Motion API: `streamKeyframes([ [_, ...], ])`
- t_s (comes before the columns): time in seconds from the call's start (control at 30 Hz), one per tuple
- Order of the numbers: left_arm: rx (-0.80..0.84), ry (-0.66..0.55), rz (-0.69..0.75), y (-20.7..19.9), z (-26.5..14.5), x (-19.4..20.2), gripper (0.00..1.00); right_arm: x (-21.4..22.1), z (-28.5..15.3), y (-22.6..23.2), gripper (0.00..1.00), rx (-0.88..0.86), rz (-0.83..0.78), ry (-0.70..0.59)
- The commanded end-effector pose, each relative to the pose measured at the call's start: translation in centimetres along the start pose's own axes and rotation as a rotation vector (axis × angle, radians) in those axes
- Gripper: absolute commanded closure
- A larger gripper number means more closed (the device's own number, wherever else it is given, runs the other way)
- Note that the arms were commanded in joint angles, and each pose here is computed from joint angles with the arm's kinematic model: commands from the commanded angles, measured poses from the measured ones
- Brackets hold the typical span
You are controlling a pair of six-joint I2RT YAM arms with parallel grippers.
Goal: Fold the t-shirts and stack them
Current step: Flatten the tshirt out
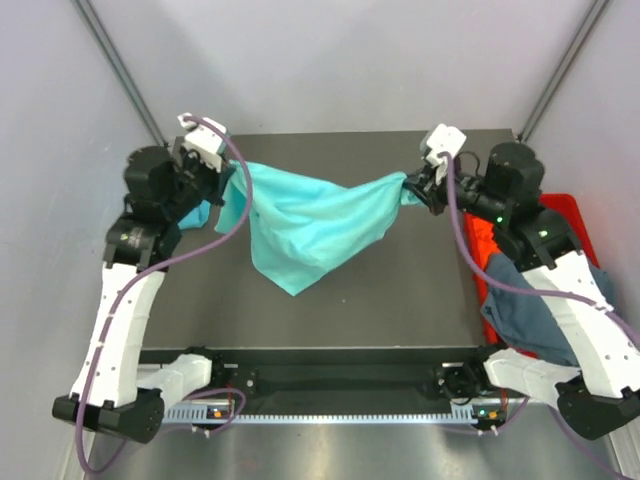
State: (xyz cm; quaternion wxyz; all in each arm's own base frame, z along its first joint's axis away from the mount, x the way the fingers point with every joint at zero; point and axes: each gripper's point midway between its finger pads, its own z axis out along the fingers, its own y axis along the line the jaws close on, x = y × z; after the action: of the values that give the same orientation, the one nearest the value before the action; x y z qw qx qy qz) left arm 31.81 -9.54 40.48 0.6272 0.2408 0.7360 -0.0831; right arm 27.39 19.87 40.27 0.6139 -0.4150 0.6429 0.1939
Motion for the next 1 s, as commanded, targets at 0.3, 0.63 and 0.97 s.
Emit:
streamKeyframes([
  [0.3, 0.060, 0.293, -0.086, -1.0, 10.4, 16.8, 1.00, 18.0, 5.8, -4.5, 1.00, 0.242, 0.063, 0.288],
  [0.63, 0.055, 0.224, -0.159, 1.3, 20.0, 15.0, 0.94, 21.9, 3.5, -15.2, 1.00, 0.608, 0.160, 0.255],
  [0.97, 0.006, 0.265, -0.249, 0.1, 16.3, 17.3, 0.30, 21.2, 5.2, -10.7, 0.24, 0.439, 0.040, 0.267],
])
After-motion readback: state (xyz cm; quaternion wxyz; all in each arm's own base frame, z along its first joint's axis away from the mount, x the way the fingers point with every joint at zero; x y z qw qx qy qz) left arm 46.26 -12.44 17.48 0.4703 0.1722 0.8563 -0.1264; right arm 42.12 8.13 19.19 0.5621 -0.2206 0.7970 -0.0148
